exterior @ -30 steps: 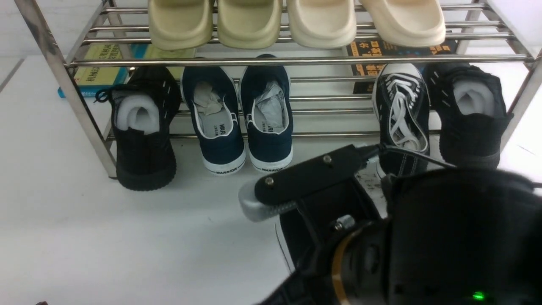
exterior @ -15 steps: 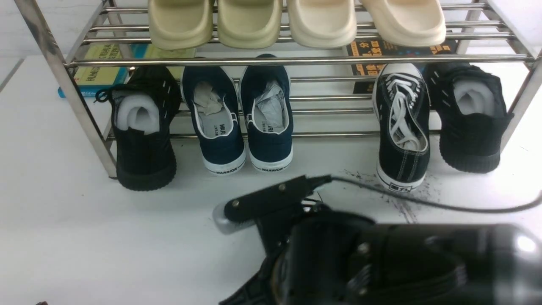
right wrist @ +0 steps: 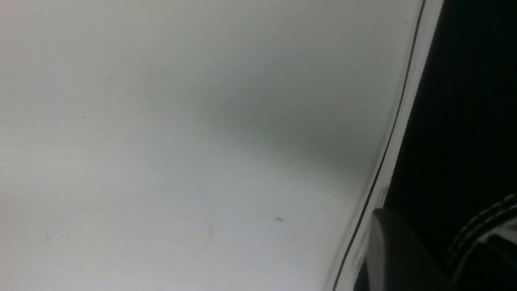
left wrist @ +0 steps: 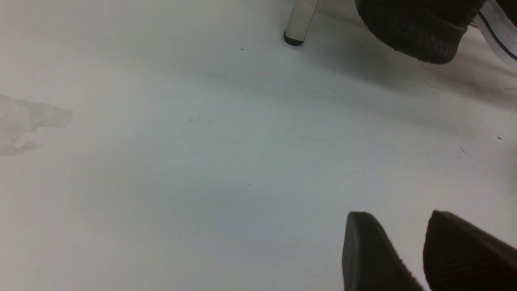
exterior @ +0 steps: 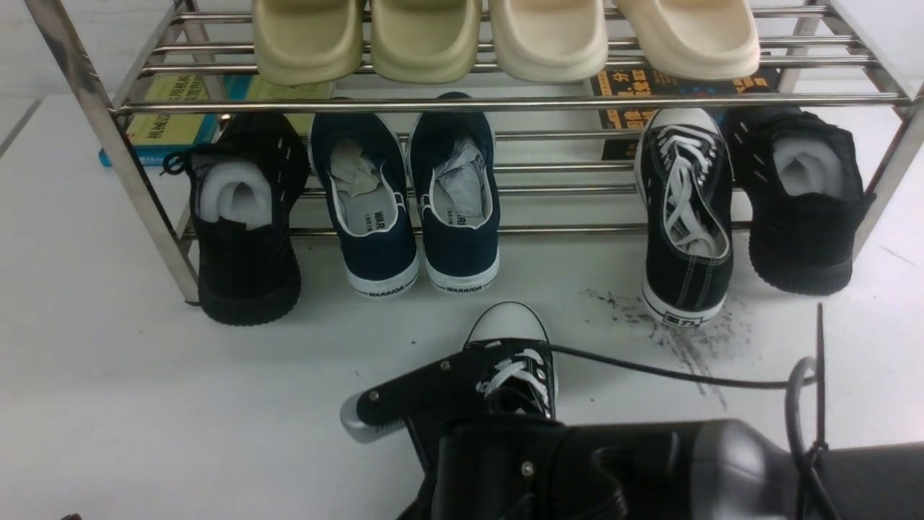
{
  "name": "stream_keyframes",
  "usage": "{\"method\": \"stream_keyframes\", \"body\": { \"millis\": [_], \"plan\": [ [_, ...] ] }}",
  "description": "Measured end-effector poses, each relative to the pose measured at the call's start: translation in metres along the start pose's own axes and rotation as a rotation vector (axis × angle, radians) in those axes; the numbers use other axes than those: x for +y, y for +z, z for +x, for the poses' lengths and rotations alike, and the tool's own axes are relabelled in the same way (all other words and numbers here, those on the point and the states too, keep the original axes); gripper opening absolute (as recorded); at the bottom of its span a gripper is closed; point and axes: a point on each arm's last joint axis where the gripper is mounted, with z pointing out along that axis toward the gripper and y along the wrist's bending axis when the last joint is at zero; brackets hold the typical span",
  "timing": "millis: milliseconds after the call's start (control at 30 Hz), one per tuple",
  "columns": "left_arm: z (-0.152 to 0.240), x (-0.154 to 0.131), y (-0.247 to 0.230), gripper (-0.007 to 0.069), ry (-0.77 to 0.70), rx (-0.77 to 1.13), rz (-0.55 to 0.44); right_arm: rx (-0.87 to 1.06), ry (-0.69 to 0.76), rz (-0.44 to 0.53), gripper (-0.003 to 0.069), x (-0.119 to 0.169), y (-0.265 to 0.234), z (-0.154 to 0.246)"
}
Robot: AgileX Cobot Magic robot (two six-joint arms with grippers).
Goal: Take the shoes off the shelf with your hand on the white table.
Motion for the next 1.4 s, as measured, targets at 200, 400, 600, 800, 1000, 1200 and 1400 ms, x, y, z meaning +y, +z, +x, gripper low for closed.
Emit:
{"method": "stream_keyframes", "body": {
  "millis": [200,400,600,800,1000,1200,1400],
  "plan": [
    [0.0,0.0,0.0,0.0242,-0.001,0.0,0.0,-0.028,-0.014,0.018,0.0399,-0.003,-0.03,-0.014],
    [0.0,0.0,0.0,0.0242,-0.001,0.0,0.0,-0.075,-0.143,0.05,0.0421,-0.021,-0.101,-0.032],
    [0.0,0.0,0.0,0.0242,-0.001,0.0,0.0,-0.197,-0.25,0.117,0.034,-0.057,-0.16,-0.043],
    [0.0,0.0,0.0,0.0242,-0.001,0.0,-0.001,-0.253,-0.141,0.209,0.0196,-0.1,-0.167,-0.068],
    [0.0,0.0,0.0,0.0242,-0.001,0.0,-0.001,-0.203,0.109,0.223,0.0021,-0.16,-0.13,-0.108],
    [0.0,0.0,0.0,0.0242,-0.001,0.0,-0.001,-0.179,0.248,0.19,0.0018,-0.192,-0.093,-0.129],
    [0.0,0.0,0.0,0.0242,-0.001,0.0,-0.001,-0.216,0.284,0.167,0.0188,-0.206,-0.073,-0.142]
  ]
}}
